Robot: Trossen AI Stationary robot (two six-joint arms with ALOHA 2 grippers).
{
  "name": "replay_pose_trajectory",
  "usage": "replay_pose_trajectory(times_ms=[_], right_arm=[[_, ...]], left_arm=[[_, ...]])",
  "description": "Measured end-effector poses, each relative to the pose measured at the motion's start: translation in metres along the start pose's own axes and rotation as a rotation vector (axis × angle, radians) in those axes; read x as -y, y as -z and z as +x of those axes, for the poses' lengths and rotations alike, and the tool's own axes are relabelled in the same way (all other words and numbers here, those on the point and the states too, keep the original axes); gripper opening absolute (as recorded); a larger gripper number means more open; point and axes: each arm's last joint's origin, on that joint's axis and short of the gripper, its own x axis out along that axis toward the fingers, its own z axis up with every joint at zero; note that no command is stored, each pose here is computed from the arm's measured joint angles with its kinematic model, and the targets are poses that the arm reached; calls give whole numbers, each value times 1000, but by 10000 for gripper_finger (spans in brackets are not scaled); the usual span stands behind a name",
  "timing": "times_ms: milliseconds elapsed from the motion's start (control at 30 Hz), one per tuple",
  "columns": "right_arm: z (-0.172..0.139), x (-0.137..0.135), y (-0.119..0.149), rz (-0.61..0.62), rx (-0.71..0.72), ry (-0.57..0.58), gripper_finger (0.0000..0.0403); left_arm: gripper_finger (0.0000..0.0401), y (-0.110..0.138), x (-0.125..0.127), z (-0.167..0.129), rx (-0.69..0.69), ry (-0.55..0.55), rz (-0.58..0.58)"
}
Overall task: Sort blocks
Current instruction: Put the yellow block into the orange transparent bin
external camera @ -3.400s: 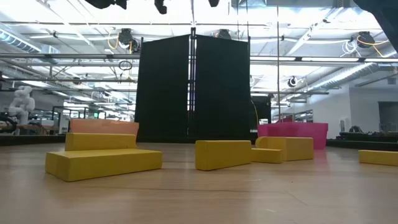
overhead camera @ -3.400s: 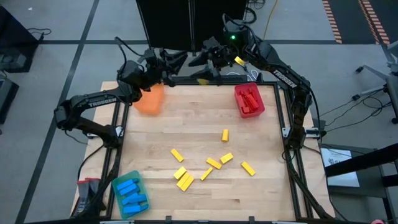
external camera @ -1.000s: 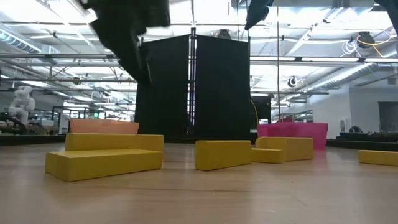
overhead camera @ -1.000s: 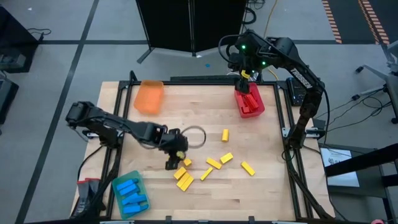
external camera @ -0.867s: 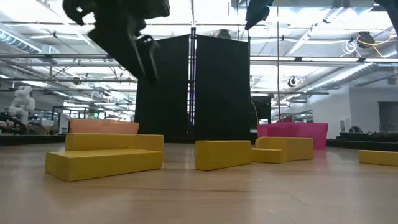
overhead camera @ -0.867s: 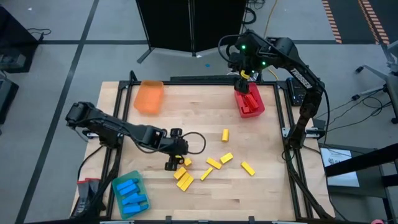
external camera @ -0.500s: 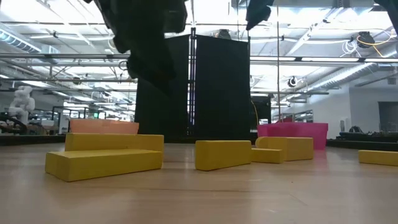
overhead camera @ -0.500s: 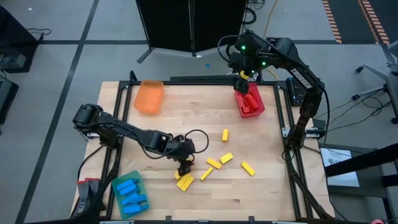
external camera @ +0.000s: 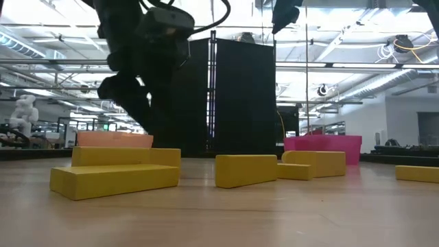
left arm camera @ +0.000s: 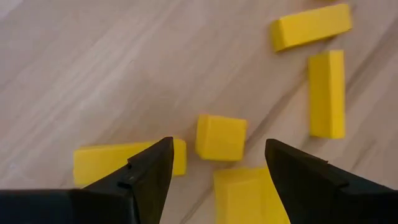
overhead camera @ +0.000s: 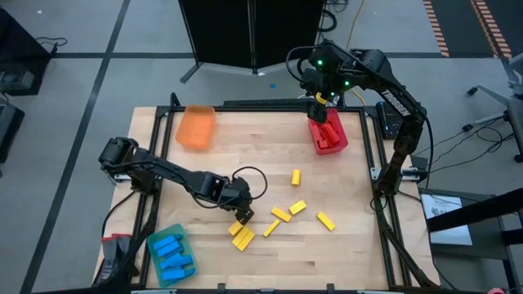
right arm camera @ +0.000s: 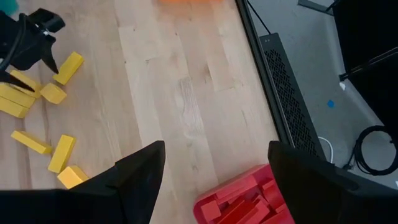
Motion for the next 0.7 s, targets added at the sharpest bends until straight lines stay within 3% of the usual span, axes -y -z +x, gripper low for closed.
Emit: replay_pose_trajectory(times_ms=[367,700], right_arm=[[0,0,0,25,2,-1,283],[0,0,0,25,3,-2,283]], left_arm=[[261,-1,3,0,14,32,-18],[261,11,12,20,-37,-16,149]])
